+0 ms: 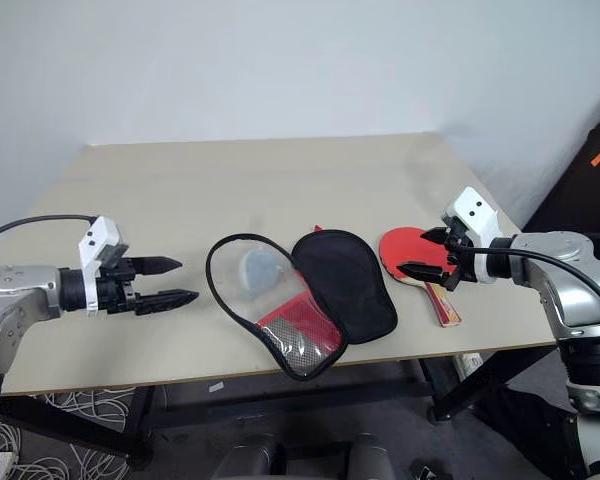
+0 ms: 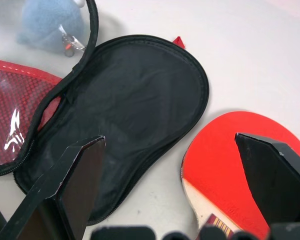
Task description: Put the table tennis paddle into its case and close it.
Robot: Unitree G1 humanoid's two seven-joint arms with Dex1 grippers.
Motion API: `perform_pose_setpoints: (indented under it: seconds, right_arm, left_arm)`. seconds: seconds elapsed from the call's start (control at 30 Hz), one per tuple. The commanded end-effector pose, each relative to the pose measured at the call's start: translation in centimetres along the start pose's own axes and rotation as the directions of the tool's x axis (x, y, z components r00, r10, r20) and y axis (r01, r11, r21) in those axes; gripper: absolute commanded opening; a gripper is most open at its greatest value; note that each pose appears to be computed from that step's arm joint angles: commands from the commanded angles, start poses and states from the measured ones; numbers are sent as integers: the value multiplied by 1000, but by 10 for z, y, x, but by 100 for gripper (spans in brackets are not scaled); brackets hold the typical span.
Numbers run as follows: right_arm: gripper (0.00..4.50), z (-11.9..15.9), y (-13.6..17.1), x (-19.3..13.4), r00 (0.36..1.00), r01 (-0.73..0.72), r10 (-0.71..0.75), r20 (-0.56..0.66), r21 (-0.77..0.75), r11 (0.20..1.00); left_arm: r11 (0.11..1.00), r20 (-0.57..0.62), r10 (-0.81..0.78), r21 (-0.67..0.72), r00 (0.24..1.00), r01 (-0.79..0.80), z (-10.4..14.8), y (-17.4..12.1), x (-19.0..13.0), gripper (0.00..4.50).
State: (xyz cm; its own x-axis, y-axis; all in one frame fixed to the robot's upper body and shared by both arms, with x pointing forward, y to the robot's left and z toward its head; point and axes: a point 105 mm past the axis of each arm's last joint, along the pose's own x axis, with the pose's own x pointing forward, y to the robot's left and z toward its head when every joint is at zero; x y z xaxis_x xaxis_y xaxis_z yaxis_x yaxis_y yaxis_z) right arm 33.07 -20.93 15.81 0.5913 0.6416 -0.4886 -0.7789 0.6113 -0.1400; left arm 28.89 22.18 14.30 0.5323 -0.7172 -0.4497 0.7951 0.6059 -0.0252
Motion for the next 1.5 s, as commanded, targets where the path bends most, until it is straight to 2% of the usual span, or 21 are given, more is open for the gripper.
perform_pose_setpoints:
  seconds: [0.03,0.73,0.87,1.03,1.2,1.5]
  right_arm:
    - [450,11,0,-1,1000,5,-4,26,-36,999]
    - [450,6,-9,-12,996,83,-83,29,-1,997]
    - [450,10,-9,-10,996,76,-76,39,3,997]
    - [450,2,-10,-6,995,97,-98,12,21,995]
    - [450,-32,-20,-2,974,202,-188,-124,105,974]
    - [450,-82,-27,6,916,353,-280,-289,243,904]
  left_arm:
    - [999,31,24,40,999,-25,12,1,-7,446]
    - [998,43,10,67,999,-13,23,7,2,446]
    - [997,60,-6,80,998,1,32,6,3,446]
    - [998,54,-2,64,999,-1,27,5,6,446]
    - [999,65,4,53,998,-7,28,6,8,446]
    - [997,43,-72,44,996,71,26,-4,11,446]
